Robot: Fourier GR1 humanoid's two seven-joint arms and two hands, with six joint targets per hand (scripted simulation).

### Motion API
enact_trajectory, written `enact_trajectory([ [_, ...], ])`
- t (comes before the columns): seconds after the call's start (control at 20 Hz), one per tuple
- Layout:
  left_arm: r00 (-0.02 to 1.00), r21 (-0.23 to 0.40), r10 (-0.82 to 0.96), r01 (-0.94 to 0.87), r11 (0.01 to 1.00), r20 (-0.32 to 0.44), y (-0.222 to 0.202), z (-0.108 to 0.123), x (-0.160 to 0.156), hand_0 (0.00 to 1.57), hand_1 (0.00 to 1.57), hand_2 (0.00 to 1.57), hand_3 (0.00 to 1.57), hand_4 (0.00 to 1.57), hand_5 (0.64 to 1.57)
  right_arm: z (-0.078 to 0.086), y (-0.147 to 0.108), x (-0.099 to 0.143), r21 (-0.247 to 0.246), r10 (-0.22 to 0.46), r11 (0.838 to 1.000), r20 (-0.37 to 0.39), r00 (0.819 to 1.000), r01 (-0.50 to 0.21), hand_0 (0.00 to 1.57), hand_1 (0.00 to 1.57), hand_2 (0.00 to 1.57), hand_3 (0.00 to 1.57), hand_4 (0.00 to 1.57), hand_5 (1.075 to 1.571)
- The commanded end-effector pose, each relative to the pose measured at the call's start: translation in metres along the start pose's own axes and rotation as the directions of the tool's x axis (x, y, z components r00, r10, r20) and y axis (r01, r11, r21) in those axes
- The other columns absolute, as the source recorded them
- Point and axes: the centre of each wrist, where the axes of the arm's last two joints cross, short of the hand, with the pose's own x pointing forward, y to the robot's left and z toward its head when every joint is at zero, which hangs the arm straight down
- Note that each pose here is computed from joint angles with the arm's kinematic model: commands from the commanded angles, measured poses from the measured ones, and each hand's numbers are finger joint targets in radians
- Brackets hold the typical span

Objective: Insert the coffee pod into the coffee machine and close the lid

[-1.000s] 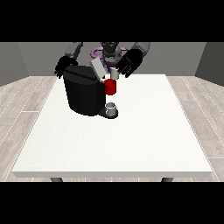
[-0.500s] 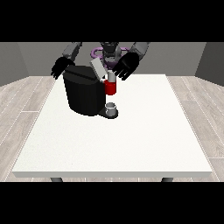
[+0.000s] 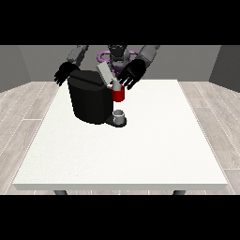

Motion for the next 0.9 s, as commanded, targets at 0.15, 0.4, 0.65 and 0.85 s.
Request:
enact_trajectory([
  [0.15,1.000,-0.001,0.013,-0.013,1.000,-0.019,0.021,0.004,-0.013,1.16,1.16,1.24,1.18,0.49,1.571,0.006,-0.003,-0.002,0.002,-0.001,1.000,0.028,1.000,0.001,0.00,0.00,0.00,0.00,0.48,1.571],
  [0.4,0.999,-0.036,-0.011,0.010,0.999,-0.036,0.010,-0.005,0.006,1.24,1.24,1.28,1.20,0.49,1.571,0.003,0.002,-0.003,0.026,0.009,1.000,-0.021,1.000,-0.009,0.00,0.00,0.00,0.00,0.46,1.571],
  [0.65,1.000,-0.031,0.010,-0.010,0.999,-0.024,0.000,-0.001,-0.004,1.22,1.22,1.25,1.15,0.47,1.571,0.004,0.000,-0.006,-0.017,-0.014,1.000,0.023,1.000,0.014,0.00,0.00,0.00,0.00,0.42,1.571],
  [0.85,0.999,-0.053,-0.008,0.006,0.999,-0.031,0.000,0.006,-0.020,1.16,1.16,1.19,1.06,0.46,1.571,-0.002,-0.010,0.009,0.000,-0.006,1.000,-0.001,1.000,0.006,0.00,0.00,0.00,0.00,0.43,1.571],
])
